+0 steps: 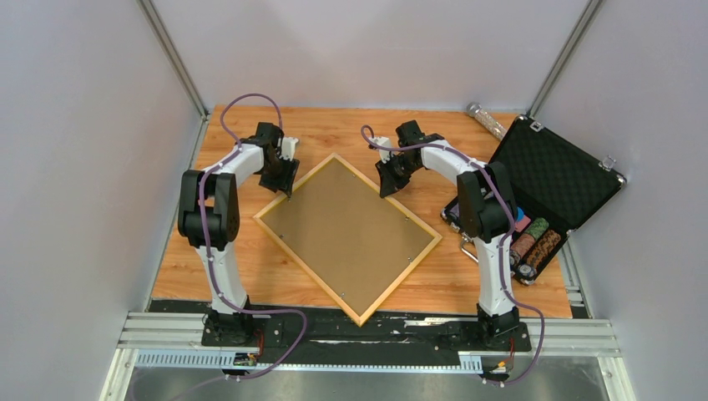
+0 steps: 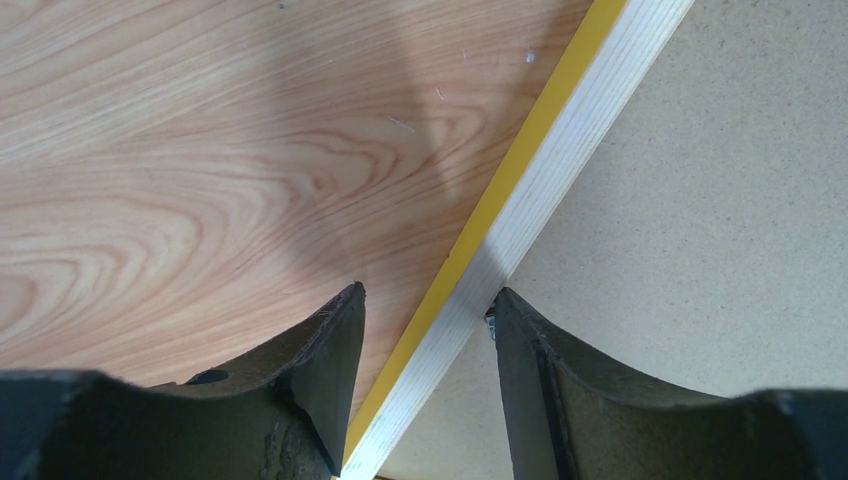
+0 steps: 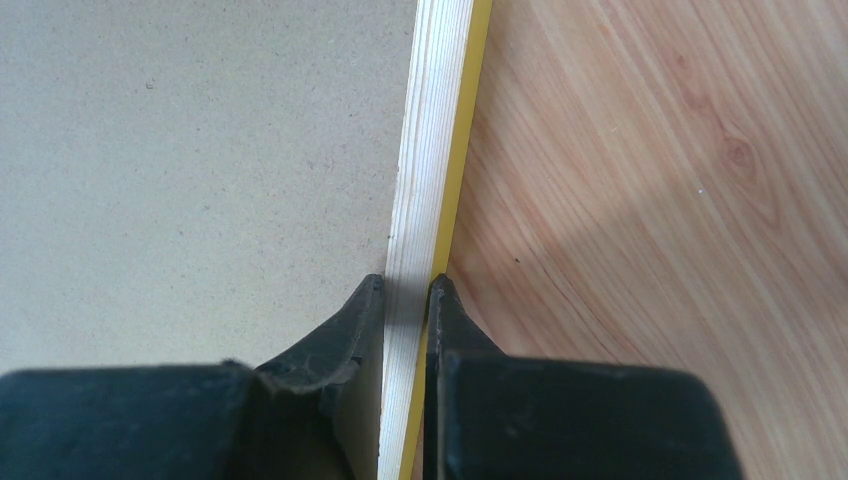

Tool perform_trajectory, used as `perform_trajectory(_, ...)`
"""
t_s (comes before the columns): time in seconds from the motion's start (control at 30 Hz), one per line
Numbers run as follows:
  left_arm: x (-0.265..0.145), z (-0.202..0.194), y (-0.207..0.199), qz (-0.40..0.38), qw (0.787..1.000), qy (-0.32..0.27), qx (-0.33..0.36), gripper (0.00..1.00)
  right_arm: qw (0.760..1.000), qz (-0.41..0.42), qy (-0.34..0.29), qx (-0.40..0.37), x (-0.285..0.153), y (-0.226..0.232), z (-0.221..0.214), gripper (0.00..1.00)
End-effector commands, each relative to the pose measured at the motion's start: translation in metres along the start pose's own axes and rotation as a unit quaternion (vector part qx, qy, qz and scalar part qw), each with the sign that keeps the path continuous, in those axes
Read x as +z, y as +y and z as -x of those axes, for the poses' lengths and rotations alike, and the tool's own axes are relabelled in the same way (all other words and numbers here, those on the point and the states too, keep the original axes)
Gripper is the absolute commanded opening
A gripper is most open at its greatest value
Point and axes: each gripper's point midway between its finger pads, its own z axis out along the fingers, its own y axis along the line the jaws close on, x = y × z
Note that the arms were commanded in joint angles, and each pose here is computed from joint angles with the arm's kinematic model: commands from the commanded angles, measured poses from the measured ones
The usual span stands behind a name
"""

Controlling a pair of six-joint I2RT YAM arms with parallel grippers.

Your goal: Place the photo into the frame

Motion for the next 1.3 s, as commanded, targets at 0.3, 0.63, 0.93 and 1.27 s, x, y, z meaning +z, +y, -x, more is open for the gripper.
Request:
perform_trajectory(0.3,0.0181,-0.0313,0.0162,0.042,0.998,0.049,0.015,0.61,0.997,0.005,0.071,0.023,0.0154,-0.0003,-0.0477,0.02)
perform_trajectory(0.63,0.0177,-0.0327,0.017,0.044,0.997,0.051,0.021,0.49,0.997,0.005,0.071,0.021,0.0156,-0.0002,-0.0475,0.02)
perform_trajectory(0.93,0.0138,-0.0303,0.0173,0.045,0.998,0.047,0.025,0.37,0.997,0.003,0.073,0.022,0.0158,-0.0013,-0.049,0.02)
perform_trajectory(1.27,0.0104,-0.0257,0.0163,0.04,0.998,0.041,0.028,0.16,0.997,0.003,0.074,0.023,0.0167,-0.0019,-0.05,0.02)
